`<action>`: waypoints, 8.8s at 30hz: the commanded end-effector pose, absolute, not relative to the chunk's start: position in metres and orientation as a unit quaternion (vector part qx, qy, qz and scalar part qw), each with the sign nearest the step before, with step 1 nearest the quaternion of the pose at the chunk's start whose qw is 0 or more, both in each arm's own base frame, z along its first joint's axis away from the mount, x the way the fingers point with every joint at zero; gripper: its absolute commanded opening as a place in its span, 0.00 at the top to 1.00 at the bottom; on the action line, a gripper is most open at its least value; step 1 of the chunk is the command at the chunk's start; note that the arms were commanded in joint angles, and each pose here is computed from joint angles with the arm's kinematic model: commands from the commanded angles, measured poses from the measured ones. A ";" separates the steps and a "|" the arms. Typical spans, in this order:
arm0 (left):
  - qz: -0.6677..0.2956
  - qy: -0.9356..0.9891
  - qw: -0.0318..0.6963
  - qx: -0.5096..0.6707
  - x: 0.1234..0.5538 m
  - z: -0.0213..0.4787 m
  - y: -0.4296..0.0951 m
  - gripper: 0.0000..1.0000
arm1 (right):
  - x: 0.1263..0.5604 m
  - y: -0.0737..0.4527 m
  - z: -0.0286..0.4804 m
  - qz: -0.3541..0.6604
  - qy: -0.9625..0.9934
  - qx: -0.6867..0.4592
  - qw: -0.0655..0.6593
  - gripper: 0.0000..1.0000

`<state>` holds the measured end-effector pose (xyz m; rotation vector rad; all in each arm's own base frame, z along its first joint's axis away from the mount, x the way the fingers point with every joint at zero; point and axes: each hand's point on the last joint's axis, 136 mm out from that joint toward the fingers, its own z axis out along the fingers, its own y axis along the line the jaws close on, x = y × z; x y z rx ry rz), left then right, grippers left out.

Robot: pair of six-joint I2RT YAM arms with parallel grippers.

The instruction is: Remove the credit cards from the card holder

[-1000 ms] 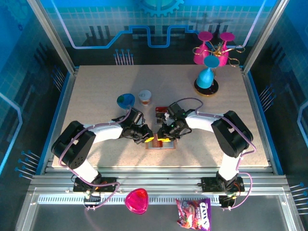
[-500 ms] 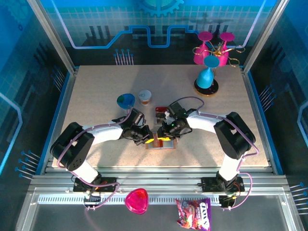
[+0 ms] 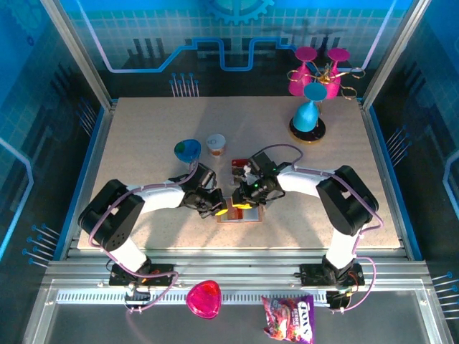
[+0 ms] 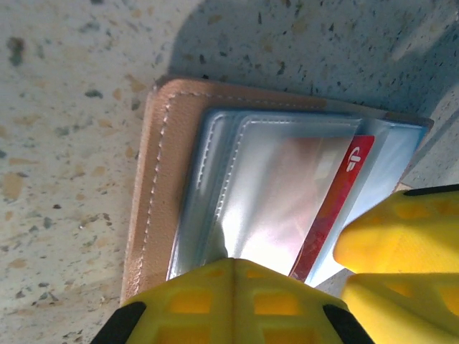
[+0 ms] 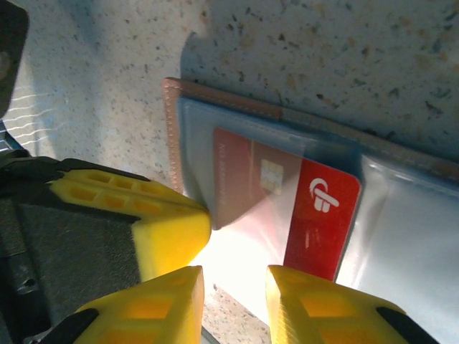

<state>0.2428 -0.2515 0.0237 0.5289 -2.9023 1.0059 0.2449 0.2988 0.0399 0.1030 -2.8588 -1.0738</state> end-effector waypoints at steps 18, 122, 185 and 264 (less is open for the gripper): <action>0.311 -0.938 0.008 0.155 0.241 0.033 -0.250 0.95 | 0.239 0.298 0.044 -0.342 -0.938 0.045 0.045 0.68; 0.304 -0.942 0.039 0.136 0.239 0.023 -0.262 0.95 | 0.232 0.276 0.011 -0.358 -0.932 -0.006 0.059 0.72; 0.304 -0.942 0.043 0.135 0.237 0.020 -0.261 0.95 | 0.246 0.239 0.052 -0.288 -0.957 0.027 0.022 0.92; 0.333 -0.922 -0.054 0.192 0.261 0.070 -0.204 0.85 | 0.285 0.210 0.144 -0.059 -0.779 0.618 -0.089 1.00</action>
